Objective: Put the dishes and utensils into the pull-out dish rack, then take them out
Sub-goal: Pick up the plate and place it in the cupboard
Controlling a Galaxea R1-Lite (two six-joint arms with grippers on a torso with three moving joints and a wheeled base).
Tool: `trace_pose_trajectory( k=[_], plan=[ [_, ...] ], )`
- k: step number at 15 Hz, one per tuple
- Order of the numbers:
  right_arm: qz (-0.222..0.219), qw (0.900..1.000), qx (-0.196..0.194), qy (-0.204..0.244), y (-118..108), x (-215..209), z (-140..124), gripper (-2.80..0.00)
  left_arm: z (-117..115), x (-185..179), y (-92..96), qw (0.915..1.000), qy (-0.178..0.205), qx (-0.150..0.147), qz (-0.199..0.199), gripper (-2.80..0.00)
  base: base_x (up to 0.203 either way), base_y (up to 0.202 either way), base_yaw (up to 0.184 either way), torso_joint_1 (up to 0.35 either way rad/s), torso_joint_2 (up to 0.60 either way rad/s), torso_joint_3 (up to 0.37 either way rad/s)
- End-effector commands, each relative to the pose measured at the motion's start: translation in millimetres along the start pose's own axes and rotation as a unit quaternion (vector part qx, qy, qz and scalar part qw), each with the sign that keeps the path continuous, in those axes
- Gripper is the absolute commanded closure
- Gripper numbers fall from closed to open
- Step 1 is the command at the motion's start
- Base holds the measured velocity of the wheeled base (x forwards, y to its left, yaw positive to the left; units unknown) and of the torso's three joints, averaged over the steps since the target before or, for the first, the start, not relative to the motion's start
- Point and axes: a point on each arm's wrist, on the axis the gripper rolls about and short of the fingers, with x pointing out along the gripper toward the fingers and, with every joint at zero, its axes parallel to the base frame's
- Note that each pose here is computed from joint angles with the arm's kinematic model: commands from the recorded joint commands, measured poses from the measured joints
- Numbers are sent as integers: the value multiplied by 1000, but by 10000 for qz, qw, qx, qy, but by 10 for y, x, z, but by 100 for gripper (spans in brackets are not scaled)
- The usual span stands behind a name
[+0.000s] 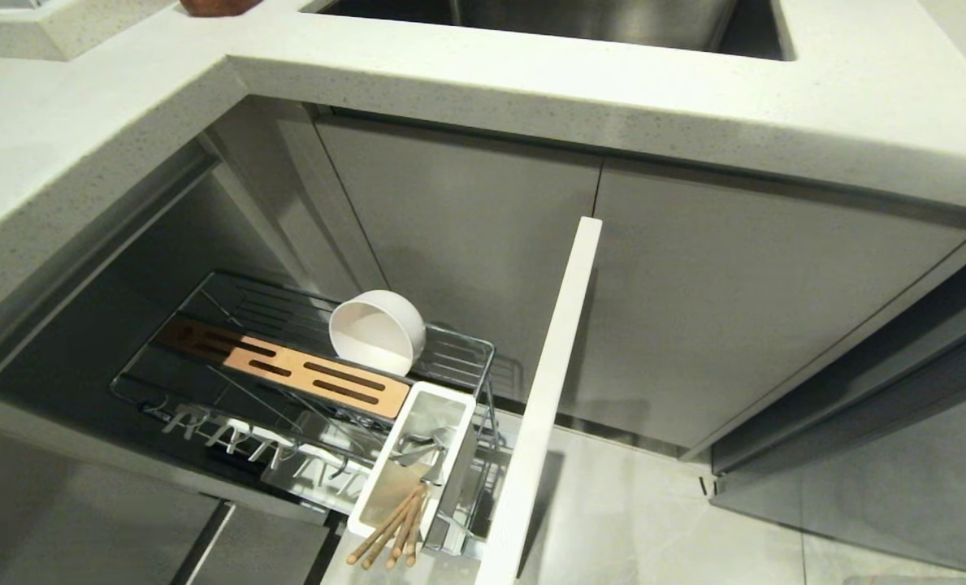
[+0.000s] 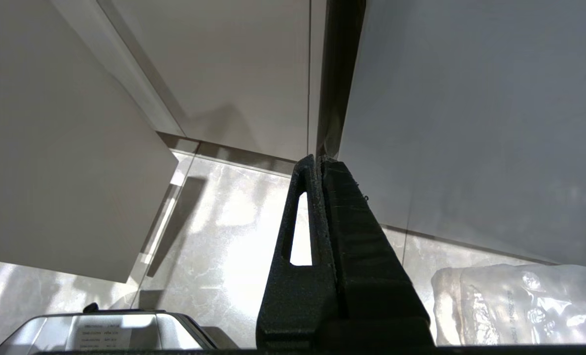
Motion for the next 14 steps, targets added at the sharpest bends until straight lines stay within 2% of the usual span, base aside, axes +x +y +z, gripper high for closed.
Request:
trace_pose_trajectory(
  k=[1, 3, 6, 9, 10, 12, 14],
  plan=[
    [2, 10000, 0, 12, 0, 2, -6, 0, 51, -267, -19, 9989, -277, -39, -365, 0, 0, 0, 0, 0, 0, 0],
    [-5, 10000, 0, 17, 0, 3, -6, 0, 89, -453, -45, 9959, -442, -60, -785, 0, 0, 0, 0, 0, 0, 0],
    [1, 10000, 0, 12, 0, 2, -7, 0, 145, -703, -57, 9871, -617, -141, -1472, 0, 0, 0, 0, 0, 0, 0],
    [3, 10000, 0, 15, 0, 2, -8, 0, 229, -947, -36, 9657, -964, -418, -2376, 0, 0, 0, 0, 0, 0, 0],
    [-3, 10000, 0, 14, 0, 2, -8, 0, 245, -988, -28, 9603, -1020, -494, -2548, 0, 0, 0, 0, 0, 0, 0],
    [0, 10000, 0, 8, 0, 1, -4, 0, 263, -1010, -36, 9533, -1026, -645, -2767, 0, 0, 0, 0, 0, 0, 0],
    [2, 10000, 0, 13, 0, 2, -5, 0, 262, -1016, -64, 9404, -814, -863, -3186, 0, 0, 0, 0, 0, 0, 0]
  ],
)
